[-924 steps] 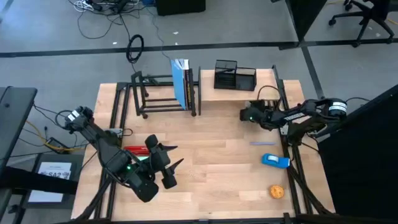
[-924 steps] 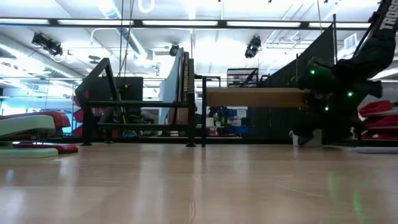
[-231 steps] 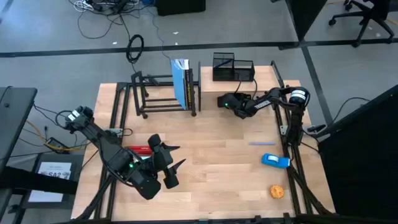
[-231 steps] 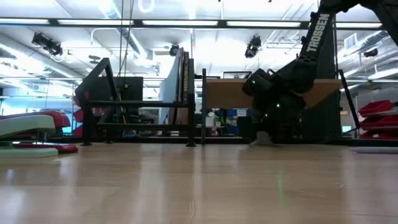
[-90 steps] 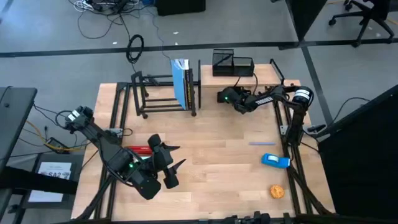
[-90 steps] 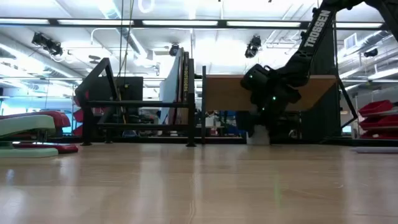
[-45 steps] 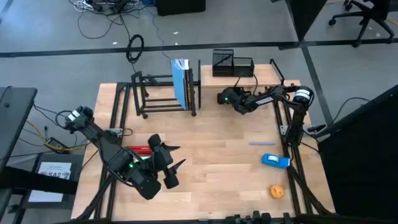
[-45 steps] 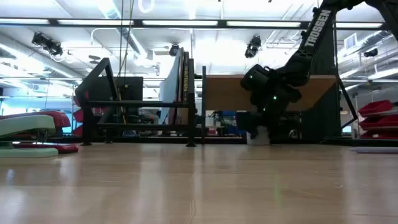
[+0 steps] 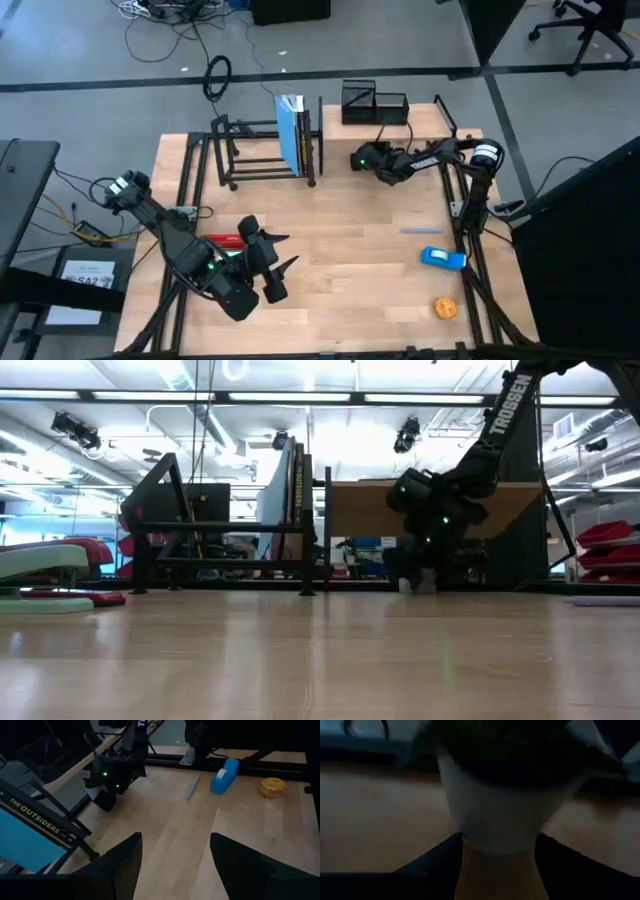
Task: Stock shelves
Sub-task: Remove the white vase plant from under the shelf
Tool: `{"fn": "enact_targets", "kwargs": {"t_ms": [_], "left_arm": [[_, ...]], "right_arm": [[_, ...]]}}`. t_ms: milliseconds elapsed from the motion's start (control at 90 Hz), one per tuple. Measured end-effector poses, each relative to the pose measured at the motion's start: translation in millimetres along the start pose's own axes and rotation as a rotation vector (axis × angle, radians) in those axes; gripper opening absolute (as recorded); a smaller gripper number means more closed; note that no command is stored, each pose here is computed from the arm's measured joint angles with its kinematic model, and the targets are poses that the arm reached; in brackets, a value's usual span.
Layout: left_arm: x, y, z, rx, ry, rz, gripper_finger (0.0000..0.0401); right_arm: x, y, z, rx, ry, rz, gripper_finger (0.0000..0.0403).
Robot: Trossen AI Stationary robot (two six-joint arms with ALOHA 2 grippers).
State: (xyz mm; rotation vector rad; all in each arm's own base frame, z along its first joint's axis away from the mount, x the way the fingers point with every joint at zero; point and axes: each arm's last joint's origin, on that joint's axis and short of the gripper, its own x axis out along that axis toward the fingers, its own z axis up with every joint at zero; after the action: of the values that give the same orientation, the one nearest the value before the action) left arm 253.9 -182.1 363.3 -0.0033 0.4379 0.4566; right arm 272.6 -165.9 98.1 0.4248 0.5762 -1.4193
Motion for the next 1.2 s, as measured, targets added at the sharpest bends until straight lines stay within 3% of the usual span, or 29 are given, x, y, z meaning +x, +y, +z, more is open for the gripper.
{"fn": "enact_targets", "kwargs": {"t_ms": [522,678,822,911,1056,1122,1200], "left_arm": [[-0.1,0.0,0.1,0.000,0.000,0.000,0.0213],[-0.2,-0.1,0.0,0.001,0.000,0.000,0.0214],[-0.3,0.1,-0.3,0.005,0.001,0.001,0.0213],[-0.3,0.2,-0.4,0.009,0.002,0.001,0.0214],[-0.4,0.3,-0.2,0.010,-0.006,0.010,0.0213],[-0.4,0.3,0.0,0.009,-0.008,0.012,0.0214],[-0.3,0.4,0.0,0.010,-0.013,0.018,0.0213]], "right_arm": [[-65.3,29.2,-55.4,-0.237,0.030,0.070,0.0208],[-100.4,31.3,-83.8,-0.356,0.053,0.107,0.0209],[-149.9,17.0,-104.3,-0.495,0.102,0.155,0.0209],[-188.5,1.1,-107.0,-0.590,0.197,0.263,0.0209],[-247.3,-18.8,-82.4,-0.703,0.247,0.624,0.0209],[-264.5,-28.5,-58.7,-0.716,0.220,0.776,0.0209],[-274.4,-38.0,-16.4,-0.655,0.107,0.861,0.0209]]}}
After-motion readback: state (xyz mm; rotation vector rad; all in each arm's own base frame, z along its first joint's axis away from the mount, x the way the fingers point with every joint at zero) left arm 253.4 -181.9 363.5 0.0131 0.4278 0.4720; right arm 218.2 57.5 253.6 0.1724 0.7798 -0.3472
